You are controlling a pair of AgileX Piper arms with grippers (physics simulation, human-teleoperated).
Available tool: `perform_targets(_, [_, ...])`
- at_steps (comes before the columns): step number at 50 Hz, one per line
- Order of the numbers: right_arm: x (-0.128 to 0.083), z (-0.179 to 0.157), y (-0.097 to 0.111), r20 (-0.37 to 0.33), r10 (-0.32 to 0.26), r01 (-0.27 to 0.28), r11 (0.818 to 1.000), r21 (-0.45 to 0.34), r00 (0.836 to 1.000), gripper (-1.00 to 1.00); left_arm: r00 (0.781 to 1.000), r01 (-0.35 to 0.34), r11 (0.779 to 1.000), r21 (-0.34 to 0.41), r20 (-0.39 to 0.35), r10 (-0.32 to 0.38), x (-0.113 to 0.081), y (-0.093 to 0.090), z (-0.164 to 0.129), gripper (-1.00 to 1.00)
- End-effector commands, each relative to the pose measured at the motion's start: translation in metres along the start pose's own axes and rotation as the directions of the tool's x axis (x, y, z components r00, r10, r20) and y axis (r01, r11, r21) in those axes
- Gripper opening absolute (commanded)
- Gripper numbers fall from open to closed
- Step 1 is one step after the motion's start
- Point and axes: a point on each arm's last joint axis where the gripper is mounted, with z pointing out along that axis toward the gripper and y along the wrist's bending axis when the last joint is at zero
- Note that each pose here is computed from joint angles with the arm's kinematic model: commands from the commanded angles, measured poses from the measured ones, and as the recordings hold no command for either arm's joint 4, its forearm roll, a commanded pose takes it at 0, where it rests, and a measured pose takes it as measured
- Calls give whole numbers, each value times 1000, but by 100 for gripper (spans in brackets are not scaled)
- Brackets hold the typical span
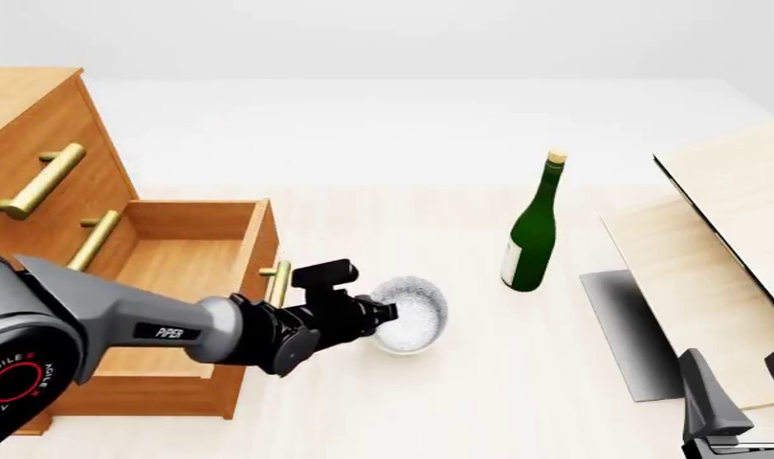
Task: Put the bowl in the bottom drawer of the cabinet and close it.
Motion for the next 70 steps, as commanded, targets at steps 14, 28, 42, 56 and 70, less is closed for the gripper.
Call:
perform_targets(14, [0,0,0,0,0,0,1000,0,1000,100,1000,14,1000,-21,17,-13,-5,11,-28,-100])
perform_targets(28, [0,0,0,0,0,0,1000,0,1000,100,1000,-6,1000,-22,26,6,-18,5,-53,-100])
perform_targets(42, [0,0,0,0,0,0,1000,0,1000,100,995,-91,995,-43,31,93,-41,-2,-82,-100])
perform_targets(56, [0,0,0,0,0,0,1000,0,1000,100,985,-160,986,-51,56,163,-62,-11,-125,-100])
perform_targets(70, [0,0,0,0,0,0,1000,0,1000,100,979,-188,981,-58,72,192,-72,-15,-163,-100])
